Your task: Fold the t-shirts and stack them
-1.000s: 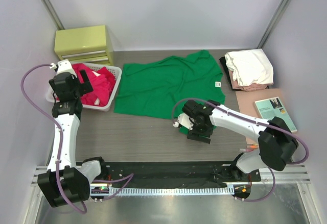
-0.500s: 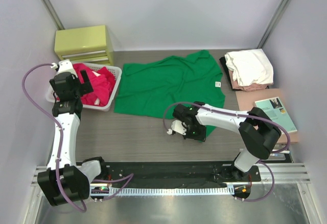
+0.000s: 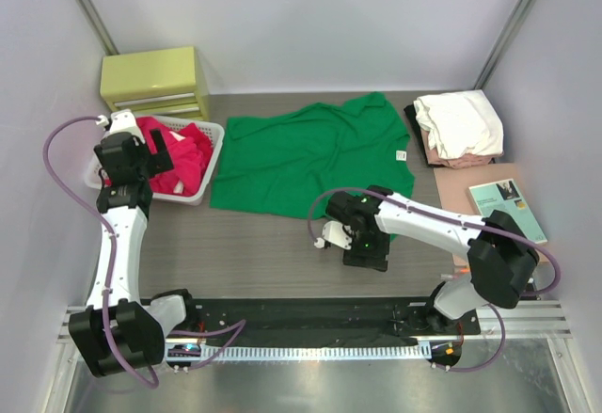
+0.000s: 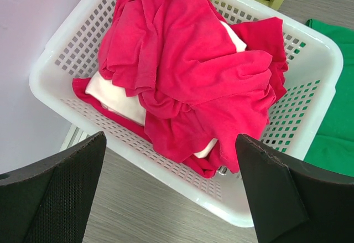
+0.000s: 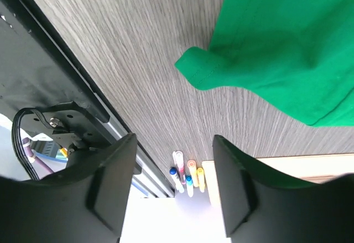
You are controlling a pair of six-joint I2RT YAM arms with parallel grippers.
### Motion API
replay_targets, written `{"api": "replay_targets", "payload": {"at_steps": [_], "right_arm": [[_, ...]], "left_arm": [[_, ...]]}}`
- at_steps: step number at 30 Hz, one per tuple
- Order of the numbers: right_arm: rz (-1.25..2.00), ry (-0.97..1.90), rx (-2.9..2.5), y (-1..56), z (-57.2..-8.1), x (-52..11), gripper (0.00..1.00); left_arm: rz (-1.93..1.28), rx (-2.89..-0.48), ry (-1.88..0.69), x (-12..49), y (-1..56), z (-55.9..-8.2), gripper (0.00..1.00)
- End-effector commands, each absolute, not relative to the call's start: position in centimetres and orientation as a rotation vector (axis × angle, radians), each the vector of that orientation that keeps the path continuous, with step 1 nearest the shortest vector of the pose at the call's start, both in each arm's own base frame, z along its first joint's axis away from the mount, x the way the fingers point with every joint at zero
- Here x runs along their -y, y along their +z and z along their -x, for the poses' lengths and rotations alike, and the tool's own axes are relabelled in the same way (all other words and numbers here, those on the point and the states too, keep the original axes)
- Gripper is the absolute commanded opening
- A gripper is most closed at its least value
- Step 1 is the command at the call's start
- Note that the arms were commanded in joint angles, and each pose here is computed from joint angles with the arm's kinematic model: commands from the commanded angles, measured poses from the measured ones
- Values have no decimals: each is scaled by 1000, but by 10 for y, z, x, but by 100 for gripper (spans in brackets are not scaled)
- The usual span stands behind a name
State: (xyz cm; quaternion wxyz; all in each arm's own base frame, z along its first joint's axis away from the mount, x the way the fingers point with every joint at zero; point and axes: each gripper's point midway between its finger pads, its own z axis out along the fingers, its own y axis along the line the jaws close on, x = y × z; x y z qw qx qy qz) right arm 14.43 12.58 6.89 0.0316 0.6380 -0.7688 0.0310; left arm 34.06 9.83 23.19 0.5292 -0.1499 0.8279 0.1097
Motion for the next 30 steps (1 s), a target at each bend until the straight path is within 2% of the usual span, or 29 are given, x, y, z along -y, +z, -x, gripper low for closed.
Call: {"api": "replay_targets", "payload": {"at_steps": [1,12,23,25,28,29,30], "right_arm": [[-2004,80,2393,77,-147,-141,65],[-2051,93,2371,43,-164,-174,66],[-2058,167,2335,27,-168,-161,65],[-2048,172,2341,25,-167,-158,52],[-2029,171,2340,25,-164,-154,19],[-2027,173,2333,25,-162,-153,1],[-2017,185,2326,24,-161,-148,1]], "left_arm": [[336,-1930,255,-99,243,-348,100],[316,-1927,253,-96,243,-342,100],[284,-1944,201,-86,235,-339,100],[281,-1943,198,-85,235,-338,100],[274,-1939,199,-85,236,-337,100],[274,-1942,195,-84,235,-337,100],[276,-1937,195,-85,237,-337,100]]}}
